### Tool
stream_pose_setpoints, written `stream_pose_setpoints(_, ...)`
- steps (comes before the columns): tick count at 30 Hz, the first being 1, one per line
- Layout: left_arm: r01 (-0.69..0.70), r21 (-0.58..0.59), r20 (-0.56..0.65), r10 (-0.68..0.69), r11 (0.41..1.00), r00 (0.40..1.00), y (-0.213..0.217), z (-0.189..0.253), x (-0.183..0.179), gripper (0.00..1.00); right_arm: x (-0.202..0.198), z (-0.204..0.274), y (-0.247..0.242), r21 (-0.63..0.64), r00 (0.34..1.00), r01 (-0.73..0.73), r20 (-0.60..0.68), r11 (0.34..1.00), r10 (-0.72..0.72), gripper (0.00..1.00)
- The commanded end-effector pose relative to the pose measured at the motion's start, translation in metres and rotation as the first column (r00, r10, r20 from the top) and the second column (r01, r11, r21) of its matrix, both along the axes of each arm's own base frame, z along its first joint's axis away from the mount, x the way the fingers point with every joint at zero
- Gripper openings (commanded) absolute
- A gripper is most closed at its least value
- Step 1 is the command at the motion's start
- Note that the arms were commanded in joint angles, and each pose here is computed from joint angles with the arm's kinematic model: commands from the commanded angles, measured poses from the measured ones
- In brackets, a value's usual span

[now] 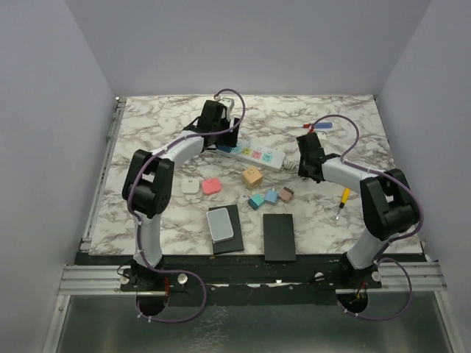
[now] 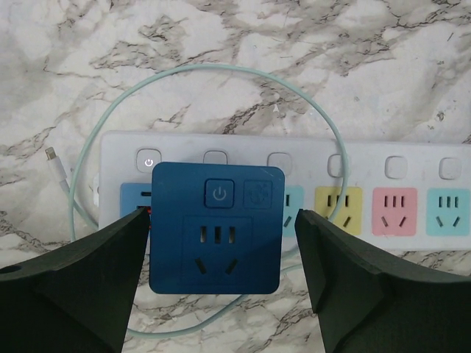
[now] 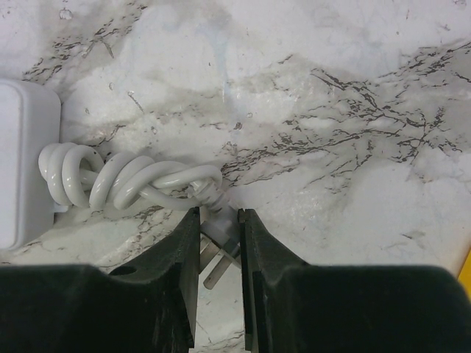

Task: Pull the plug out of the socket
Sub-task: Remove the plug from the socket.

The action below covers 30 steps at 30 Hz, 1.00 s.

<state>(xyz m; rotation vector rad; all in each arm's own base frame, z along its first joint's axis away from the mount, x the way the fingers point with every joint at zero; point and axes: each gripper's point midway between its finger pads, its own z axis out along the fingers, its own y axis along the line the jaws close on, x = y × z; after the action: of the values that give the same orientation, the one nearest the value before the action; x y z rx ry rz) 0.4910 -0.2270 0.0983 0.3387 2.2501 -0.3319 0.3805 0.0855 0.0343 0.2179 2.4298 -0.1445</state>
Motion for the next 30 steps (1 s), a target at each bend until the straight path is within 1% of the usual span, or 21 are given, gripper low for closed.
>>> stream_pose_setpoints(1,0.012,0.019,0.013,-0.012,1.000,1.000,-0.005,-0.005,0.009,0.83,-0.007,-0.013,0.003,0.022,0.999,-0.027,-0.031,0.999,0.027,0.24)
stream_pose_setpoints(3,0.000,0.033,0.015,0.000,0.999,1.000,-0.003,-0.008,0.013,0.82,-0.007,-0.012,0.005,0.026,0.999,-0.040,-0.028,0.999,0.041,0.23)
stream_pose_setpoints(4,0.000,0.039,0.017,-0.001,0.999,1.000,-0.004,-0.010,0.015,0.78,-0.006,-0.012,0.005,0.029,0.999,-0.044,-0.023,0.999,0.045,0.23)
stream_pose_setpoints(7,0.004,0.046,0.011,-0.004,0.999,1.000,-0.003,-0.011,0.015,0.59,-0.007,-0.013,0.003,0.015,0.999,-0.043,-0.027,0.999,0.043,0.23)
stream_pose_setpoints(8,0.003,0.045,0.010,-0.004,0.999,1.000,-0.003,-0.011,0.014,0.51,-0.007,-0.014,0.002,0.010,0.999,-0.040,-0.031,0.999,0.041,0.23)
stream_pose_setpoints(10,0.000,0.041,0.009,-0.001,0.999,1.000,-0.002,-0.010,0.012,0.36,-0.009,-0.017,0.000,0.001,0.999,-0.036,-0.040,0.999,0.036,0.20)
stream_pose_setpoints(14,-0.010,0.032,0.006,0.009,0.999,1.000,0.000,-0.006,0.008,0.07,-0.011,-0.022,-0.001,-0.004,0.998,-0.030,-0.054,1.000,0.030,0.12)
stream_pose_setpoints(15,-0.015,0.027,0.005,0.015,1.000,1.000,0.000,-0.004,0.008,0.02,-0.012,-0.022,-0.002,-0.006,0.998,-0.027,-0.055,1.000,0.027,0.10)
stream_pose_setpoints(16,-0.022,0.020,0.001,0.022,1.000,1.000,0.001,-0.004,0.008,0.00,-0.012,-0.022,-0.002,-0.007,0.998,-0.025,-0.057,1.000,0.024,0.09)
stream_pose_setpoints(23,-0.049,-0.089,-0.072,0.043,0.995,0.996,0.006,-0.004,0.009,0.00,-0.016,-0.025,-0.005,-0.014,0.997,-0.010,-0.073,1.000,0.009,0.06)
stream_pose_setpoints(26,-0.069,-0.164,-0.127,0.048,0.984,0.991,0.011,-0.010,0.011,0.00,-0.017,-0.025,-0.006,-0.017,0.997,-0.005,-0.077,1.000,0.004,0.06)
stream_pose_setpoints(30,-0.090,-0.174,-0.155,0.063,0.981,0.986,0.022,-0.020,0.014,0.00,-0.019,-0.025,-0.007,-0.020,0.997,-0.002,-0.081,1.000,0.000,0.06)
